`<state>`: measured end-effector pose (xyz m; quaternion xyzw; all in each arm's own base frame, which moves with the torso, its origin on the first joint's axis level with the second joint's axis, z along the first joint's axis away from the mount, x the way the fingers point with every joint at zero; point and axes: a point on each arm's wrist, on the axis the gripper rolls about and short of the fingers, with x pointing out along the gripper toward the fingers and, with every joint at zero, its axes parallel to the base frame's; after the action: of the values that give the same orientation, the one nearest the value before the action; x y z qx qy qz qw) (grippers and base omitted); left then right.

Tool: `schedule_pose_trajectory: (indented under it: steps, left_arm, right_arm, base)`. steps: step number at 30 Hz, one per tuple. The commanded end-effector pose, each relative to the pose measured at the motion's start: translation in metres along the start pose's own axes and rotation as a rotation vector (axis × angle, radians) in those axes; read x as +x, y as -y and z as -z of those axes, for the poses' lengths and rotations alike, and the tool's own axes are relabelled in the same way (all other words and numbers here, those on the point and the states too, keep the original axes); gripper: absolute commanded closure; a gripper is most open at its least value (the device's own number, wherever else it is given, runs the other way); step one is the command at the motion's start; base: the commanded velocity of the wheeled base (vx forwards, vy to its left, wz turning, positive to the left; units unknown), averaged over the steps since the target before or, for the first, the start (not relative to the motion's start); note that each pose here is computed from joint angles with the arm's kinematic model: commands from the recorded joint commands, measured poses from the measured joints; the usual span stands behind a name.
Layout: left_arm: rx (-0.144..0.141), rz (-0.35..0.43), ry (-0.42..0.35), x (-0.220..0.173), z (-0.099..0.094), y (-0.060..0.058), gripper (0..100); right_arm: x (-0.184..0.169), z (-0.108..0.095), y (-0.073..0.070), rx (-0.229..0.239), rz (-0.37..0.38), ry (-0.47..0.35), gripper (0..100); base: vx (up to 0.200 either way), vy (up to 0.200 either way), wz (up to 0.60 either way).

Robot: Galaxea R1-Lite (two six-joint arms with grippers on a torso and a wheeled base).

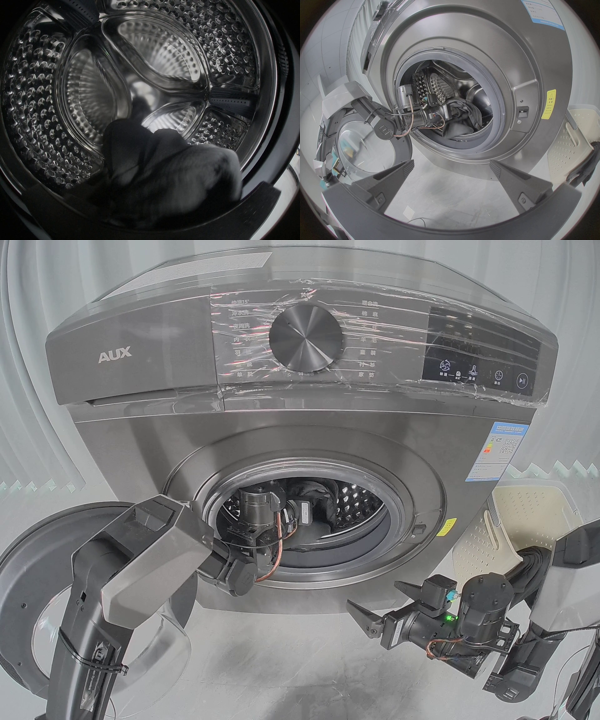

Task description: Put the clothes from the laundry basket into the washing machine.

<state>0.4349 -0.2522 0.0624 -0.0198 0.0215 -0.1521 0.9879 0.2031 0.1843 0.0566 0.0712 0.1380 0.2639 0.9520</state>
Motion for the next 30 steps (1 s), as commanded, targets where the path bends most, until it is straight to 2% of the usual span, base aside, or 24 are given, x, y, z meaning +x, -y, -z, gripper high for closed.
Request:
schedule_pose_trajectory:
  steps: [1, 6, 9, 12, 13, 18, 24, 25, 27, 30]
  left_arm:
    - [0.003, 0.008, -0.021, -0.002, 0.007, 0.004, 0]
    - [0.017, 0.019, -0.07, -0.009, 0.015, 0.009, 0]
    - [0.037, 0.036, -0.126, -0.02, 0.018, 0.016, 0]
    - [0.073, 0.06, -0.235, -0.037, 0.028, 0.019, 0]
    - [0.077, 0.072, -0.252, -0.04, 0.029, 0.02, 0]
    - [0.085, 0.086, -0.282, -0.04, 0.038, 0.019, 0]
    - [0.164, 0.084, -0.381, -0.057, 0.061, 0.008, 0]
    - [0.169, 0.085, -0.386, -0.059, 0.062, 0.007, 0]
    - [0.177, 0.087, -0.389, -0.065, 0.055, 0.006, 0]
    - [0.172, 0.098, -0.377, -0.069, 0.046, 0.006, 0]
  right_arm:
    - [0.0, 0.0, 0.0, 0.0, 0.0, 0.001, 0]
    - [0.0, 0.0, 0.0, 0.0, 0.0, -0.001, 0]
    - [0.0, 0.0, 0.0, 0.0, 0.001, 0.0, 0]
    - [0.0, 0.0, 0.0, 0.0, 0.001, 0.001, 0]
    - [0.0, 0.0, 0.0, 0.0, 0.001, 0.001, 0]
    - [0.0, 0.0, 0.0, 0.0, 0.0, -0.001, 0]
    - [0.0, 0.0, 0.001, 0.001, 0.004, 0.0, 0]
    - [0.0, 0.0, 0.001, 0.0, 0.003, 0.0, 0]
    - [0.0, 0.0, 0.0, -0.001, 0.0, -0.002, 0]
    - [0.0, 0.0, 0.0, 0.0, 0.001, 0.0, 0]
  base:
    - [0.0, 0.0, 0.0]
    - [0.0, 0.0, 0.0]
    - [0.0, 0.0, 0.0]
    - [0.0, 0.0, 0.0]
    - [0.0, 0.0, 0.0]
    - [0.0, 0.0, 0.0]
    - [0.0, 0.0, 0.0]
    - [0.0, 0.0, 0.0]
    - [0.0, 0.0, 0.0]
    - [0.0, 0.0, 0.0]
